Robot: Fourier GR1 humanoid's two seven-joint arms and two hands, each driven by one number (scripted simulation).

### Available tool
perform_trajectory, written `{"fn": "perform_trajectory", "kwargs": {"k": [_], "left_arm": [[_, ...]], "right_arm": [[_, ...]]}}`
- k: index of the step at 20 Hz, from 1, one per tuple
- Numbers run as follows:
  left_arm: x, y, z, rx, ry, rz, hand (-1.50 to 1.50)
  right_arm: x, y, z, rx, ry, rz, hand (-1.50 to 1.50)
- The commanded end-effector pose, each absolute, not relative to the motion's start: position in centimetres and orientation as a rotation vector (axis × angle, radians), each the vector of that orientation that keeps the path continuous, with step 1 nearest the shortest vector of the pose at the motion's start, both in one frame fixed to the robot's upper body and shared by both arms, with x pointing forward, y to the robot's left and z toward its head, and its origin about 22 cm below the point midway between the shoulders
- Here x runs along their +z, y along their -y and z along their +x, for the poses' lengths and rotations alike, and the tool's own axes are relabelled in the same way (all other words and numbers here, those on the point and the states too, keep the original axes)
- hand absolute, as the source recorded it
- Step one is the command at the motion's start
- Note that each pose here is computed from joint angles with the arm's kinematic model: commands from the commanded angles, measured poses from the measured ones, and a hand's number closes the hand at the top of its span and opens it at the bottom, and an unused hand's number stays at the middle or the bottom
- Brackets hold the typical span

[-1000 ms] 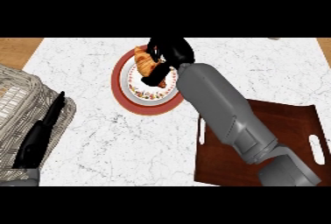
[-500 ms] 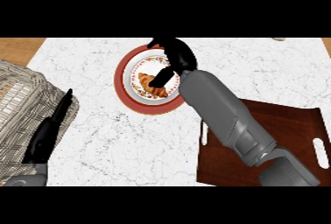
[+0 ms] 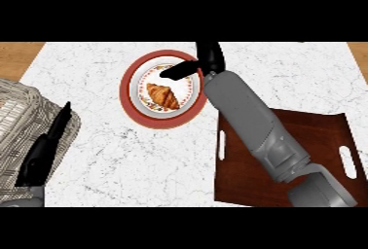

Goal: Pick the croissant from the tray and place it in the plate

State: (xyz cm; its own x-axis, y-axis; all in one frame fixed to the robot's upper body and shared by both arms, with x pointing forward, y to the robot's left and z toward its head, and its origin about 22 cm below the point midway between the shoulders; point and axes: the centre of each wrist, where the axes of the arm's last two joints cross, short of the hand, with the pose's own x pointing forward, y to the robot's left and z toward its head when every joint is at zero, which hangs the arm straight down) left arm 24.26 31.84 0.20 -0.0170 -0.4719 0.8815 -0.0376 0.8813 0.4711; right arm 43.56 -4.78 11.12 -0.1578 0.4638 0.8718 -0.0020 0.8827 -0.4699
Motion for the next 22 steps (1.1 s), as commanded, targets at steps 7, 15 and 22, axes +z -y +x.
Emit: {"fn": "perform_trajectory", "kwargs": {"k": [7,15,22], "left_arm": [[-1.2,-32.3,22.4,-0.320,1.554,0.431,0.00],[0.7,-33.3,22.5,-0.325,1.556,0.433,0.00],[0.8,-32.2,23.3,-0.323,1.548,0.442,0.00]], "right_arm": [[9.0,14.6,45.2,0.115,1.796,-0.167,-1.50],[7.7,22.8,45.4,0.193,1.860,-0.160,-1.50],[4.3,26.2,43.8,0.190,1.855,-0.177,-1.50]]}}
